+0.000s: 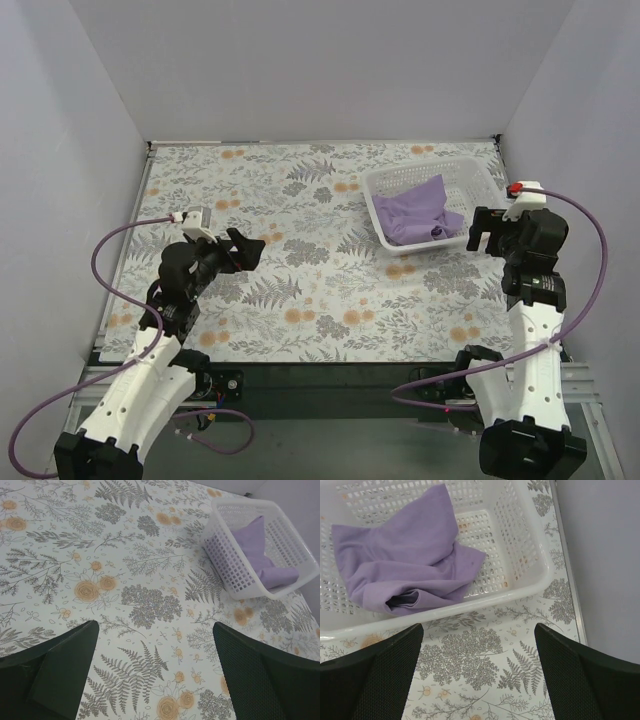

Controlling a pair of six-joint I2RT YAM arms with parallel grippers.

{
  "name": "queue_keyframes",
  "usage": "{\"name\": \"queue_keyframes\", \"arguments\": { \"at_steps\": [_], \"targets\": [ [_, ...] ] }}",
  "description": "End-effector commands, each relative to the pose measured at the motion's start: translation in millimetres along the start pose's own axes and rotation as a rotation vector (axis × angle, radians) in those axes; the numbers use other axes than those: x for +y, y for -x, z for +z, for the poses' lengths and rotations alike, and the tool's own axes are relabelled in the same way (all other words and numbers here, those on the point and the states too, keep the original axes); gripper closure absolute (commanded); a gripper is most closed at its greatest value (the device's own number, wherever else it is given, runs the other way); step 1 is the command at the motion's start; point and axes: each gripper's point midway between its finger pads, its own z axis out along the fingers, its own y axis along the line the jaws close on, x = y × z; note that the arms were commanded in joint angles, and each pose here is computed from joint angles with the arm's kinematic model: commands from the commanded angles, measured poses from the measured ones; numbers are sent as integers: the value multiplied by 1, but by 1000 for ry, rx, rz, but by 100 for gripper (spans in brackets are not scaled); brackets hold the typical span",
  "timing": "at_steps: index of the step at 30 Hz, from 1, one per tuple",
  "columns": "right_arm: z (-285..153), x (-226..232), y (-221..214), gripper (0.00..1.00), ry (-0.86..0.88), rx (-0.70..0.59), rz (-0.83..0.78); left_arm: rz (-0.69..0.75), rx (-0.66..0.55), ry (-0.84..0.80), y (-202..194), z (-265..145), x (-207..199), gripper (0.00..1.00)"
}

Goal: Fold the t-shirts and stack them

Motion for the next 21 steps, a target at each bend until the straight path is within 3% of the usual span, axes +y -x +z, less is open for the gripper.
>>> {"name": "queue_keyframes", "arguments": {
  "at_steps": [1,3,4,5,8,11,16,21],
  "targets": [
    [-8,10,43,1,75,-102,-67,42,-57,-60,20,-6,-17,2],
    [-9,29,42,2,215,-111,-226,49,-64,-78,21,-8,-21,2],
    [-20,64,34,2,440,-114,-318,50,-63,-83,21,-8,-23,2],
    [-26,76,29,2,535,-121,-396,51,-68,-90,22,-9,-24,2],
    [-38,95,22,2,687,-116,-505,57,-79,-107,24,-11,-28,2],
    [-26,94,24,2,706,-75,-479,58,-97,-119,27,-15,-31,2],
    [18,86,21,7,685,132,-238,56,-95,-134,27,-17,-34,2],
    [47,75,22,5,616,208,-172,53,-96,-143,27,-16,-36,2]
  ]
}}
